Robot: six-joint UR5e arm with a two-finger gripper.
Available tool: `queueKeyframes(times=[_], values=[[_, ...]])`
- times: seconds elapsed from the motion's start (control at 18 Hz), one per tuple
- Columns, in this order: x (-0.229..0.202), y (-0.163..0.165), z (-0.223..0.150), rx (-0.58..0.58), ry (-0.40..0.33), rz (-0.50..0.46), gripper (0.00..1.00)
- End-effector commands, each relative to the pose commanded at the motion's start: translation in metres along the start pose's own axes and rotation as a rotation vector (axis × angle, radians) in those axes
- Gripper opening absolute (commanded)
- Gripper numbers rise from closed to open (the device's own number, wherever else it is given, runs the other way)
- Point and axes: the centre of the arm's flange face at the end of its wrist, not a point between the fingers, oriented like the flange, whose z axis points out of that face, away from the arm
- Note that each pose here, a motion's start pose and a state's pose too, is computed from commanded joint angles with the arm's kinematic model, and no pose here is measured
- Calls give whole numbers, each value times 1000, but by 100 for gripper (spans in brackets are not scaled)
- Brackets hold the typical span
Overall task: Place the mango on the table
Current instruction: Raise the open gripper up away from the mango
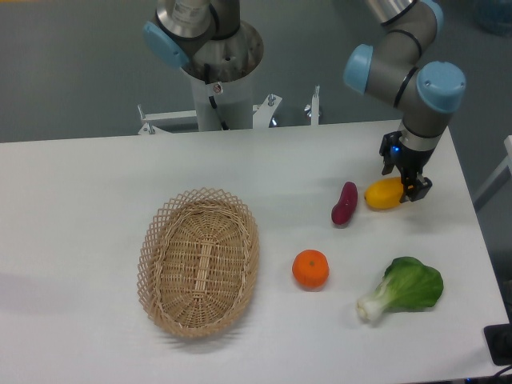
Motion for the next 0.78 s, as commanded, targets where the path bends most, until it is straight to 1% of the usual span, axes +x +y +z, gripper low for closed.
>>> queueKeyframes(times=[0.06,0.28,0.39,0.44,0.56,0.67,0.78], values=[[-5,-2,-10,-10,-15,-16,100],[-42,-39,-52,-9,-29,-75,100],[-65,-65,-75,-5,-44,-132,100],[-85,-90,-96,3,-55,-192,100],[-96,-110,-112,17,-66,-240,100],[-105,-126,-131,58,-78,-310,100],[-110,-150,-151,83,-82,-366,100]])
